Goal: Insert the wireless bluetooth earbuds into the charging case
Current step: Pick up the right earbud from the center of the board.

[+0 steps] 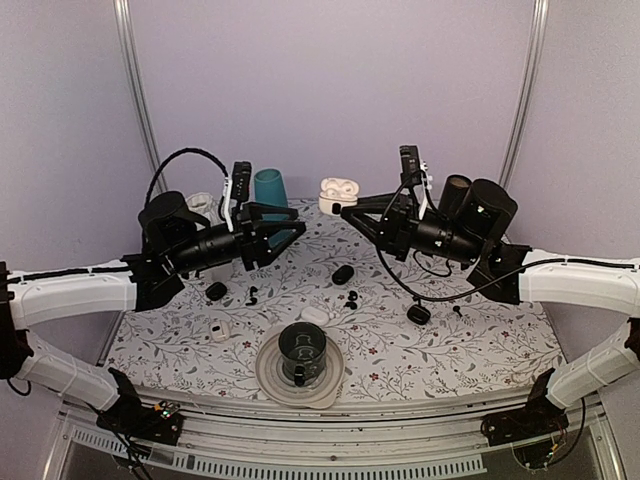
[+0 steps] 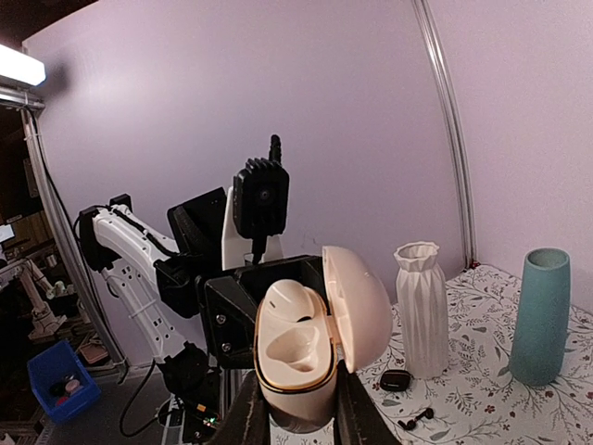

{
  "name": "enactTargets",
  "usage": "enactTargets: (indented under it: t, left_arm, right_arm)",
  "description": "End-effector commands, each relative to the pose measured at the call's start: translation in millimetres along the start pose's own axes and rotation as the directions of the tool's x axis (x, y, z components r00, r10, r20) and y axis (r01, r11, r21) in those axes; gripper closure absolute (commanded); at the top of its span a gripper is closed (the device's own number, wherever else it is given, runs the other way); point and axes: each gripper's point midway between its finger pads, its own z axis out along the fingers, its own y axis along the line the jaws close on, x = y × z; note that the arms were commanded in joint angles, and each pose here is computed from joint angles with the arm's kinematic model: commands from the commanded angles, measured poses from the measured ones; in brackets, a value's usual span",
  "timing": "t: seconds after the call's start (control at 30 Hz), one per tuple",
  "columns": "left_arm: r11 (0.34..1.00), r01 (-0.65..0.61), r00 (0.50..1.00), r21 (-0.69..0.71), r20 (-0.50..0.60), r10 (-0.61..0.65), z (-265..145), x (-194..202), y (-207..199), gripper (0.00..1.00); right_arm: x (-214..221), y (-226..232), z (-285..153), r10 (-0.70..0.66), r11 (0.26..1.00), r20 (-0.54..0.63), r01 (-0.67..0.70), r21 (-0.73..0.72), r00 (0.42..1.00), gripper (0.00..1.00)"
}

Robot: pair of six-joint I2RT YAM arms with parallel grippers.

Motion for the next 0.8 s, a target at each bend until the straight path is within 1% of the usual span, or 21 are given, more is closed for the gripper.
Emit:
enactTargets:
  t: [0.0, 0.17, 0.27, 0.4, 0.57, 0.77]
  left_arm:
    - [0.977, 0.031, 0.995, -0.209, -0.089, -0.050, -25, 29, 35, 0.48]
    - [0.922, 0.066, 0.978, -0.381, -0.159, -0.136, -56, 62, 57, 0.55]
    - [0.872, 0.083, 0.958, -0.483, -0.202, -0.203, -71, 85, 72, 0.58]
    - [0.800, 0.077, 0.931, -0.596, -0.245, -0.272, -85, 108, 91, 0.66]
    - [0.712, 0.042, 0.869, -0.701, -0.327, -0.373, -94, 148, 115, 0.74]
    - [0.647, 0.017, 0.785, -0.762, -0.391, -0.481, -99, 190, 139, 0.82]
  right_arm:
    - [-3, -3, -5, -0.018, 0.999, 0.012, 0.017, 0.034, 1.000, 0.97]
    - [1, -7, -4, -0.016, 0.999, 0.000, 0.016, 0.043, 1.000, 0.97]
    - [4, -9, -3, -0.013, 0.999, -0.008, 0.014, 0.048, 1.000, 0.97]
    - [8, -11, -2, -0.008, 0.998, -0.017, 0.009, 0.056, 1.000, 0.97]
    - [9, -13, -5, -0.008, 0.997, -0.022, 0.009, 0.071, 1.000, 0.97]
    - [11, -16, -9, -0.007, 0.996, -0.028, 0.009, 0.091, 1.000, 0.97]
